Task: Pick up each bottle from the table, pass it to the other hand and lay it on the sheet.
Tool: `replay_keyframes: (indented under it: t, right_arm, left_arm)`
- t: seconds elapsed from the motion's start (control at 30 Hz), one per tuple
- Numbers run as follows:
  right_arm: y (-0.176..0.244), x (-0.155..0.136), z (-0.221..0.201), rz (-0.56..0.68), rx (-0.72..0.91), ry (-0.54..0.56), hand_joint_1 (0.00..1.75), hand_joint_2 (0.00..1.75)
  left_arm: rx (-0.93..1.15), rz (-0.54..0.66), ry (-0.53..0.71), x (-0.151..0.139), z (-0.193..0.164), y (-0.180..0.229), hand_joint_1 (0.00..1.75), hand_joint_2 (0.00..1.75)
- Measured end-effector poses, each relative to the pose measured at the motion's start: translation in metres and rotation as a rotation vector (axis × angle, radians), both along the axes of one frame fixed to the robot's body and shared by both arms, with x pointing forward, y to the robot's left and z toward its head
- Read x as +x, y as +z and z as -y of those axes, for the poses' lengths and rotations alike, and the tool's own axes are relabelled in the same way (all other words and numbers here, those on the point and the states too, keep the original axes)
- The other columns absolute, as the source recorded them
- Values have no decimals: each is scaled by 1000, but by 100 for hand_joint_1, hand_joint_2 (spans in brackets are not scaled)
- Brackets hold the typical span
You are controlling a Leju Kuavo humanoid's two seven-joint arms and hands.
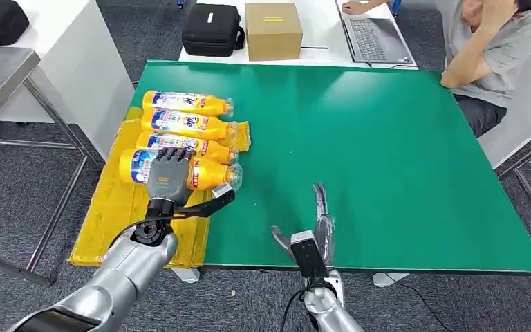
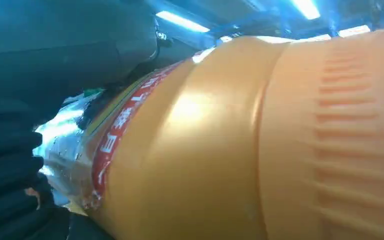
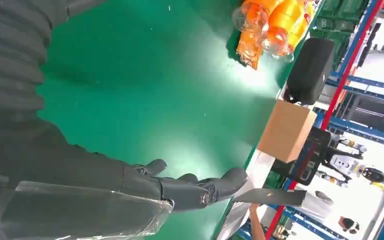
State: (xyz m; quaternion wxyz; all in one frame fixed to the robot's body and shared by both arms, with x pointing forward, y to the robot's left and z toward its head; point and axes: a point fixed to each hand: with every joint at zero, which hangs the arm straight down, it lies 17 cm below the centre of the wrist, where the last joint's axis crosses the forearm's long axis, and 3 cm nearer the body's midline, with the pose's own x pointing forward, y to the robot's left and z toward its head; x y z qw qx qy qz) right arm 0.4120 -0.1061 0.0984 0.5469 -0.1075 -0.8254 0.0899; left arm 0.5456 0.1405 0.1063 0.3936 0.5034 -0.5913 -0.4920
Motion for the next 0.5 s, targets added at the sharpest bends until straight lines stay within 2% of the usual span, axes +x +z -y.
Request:
replay_keyframes:
  t: [0.23,0.5]
  right_arm:
    - [-1,1,4,-3,2,-10,0,175]
    - [-4,-2,4,-9,-1,-12,0,175]
  left_arm:
    - [78,-67,-17,-3,-2,-23,175,175]
    - [136,-135,-107,-10,13,-42,175,175]
